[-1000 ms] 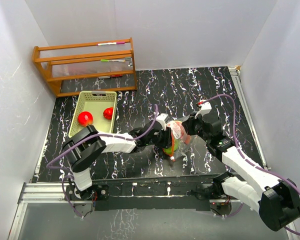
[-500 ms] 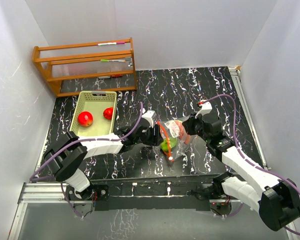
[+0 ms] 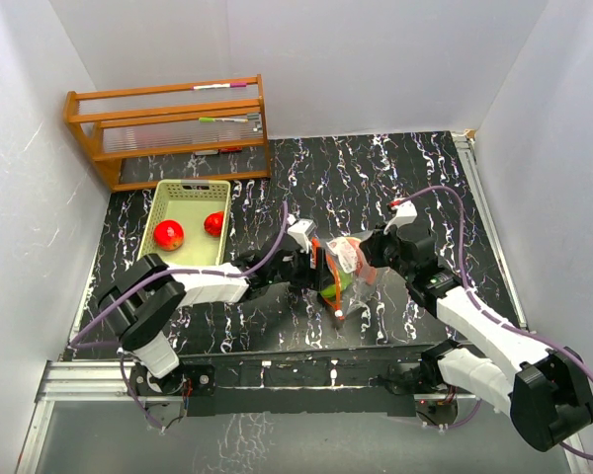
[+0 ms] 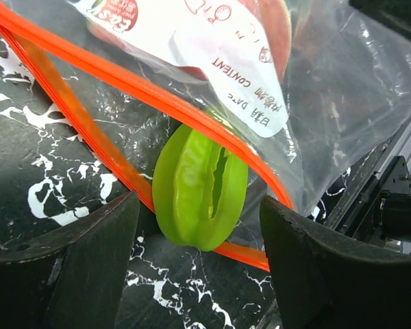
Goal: Open the zip-top bag and remove the fake food
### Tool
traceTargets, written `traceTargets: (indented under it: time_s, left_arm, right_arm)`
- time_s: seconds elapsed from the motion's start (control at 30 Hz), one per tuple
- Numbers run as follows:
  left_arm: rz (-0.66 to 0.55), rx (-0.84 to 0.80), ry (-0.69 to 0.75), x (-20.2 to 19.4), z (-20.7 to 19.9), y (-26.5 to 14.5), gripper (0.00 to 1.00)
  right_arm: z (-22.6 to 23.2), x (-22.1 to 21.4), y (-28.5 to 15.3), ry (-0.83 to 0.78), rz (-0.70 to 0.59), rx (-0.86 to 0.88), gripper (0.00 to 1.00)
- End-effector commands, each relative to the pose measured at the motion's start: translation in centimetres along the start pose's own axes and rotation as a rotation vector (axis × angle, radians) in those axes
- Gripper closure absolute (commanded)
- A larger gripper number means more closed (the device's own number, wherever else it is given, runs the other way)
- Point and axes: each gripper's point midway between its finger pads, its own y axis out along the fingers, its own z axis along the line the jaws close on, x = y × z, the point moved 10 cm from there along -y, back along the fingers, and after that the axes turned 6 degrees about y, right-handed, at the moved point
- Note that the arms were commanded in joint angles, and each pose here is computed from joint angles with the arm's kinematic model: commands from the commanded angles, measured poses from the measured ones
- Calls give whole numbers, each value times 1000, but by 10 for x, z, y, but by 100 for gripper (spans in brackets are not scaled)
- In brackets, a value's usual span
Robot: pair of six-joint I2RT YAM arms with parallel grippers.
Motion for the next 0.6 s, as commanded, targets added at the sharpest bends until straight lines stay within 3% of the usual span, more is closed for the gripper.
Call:
traceTargets:
  time_s: [0.0, 0.33, 0.43, 0.57]
  left_arm:
    - [-6, -77, 10, 3, -7, 12, 29]
    - [10, -99, 60, 6, -15, 40, 24]
    - [23, -100, 73, 4, -18, 45, 29]
    - [45, -96, 72, 0, -18, 49, 43]
  right_arm:
    - [4, 12, 4, -2, -57, 17, 92]
    - [4, 8, 7, -9, -37, 22, 92]
    - [3, 7, 8, -7, -34, 24, 92]
    - [3, 7, 8, -11, -36, 21, 92]
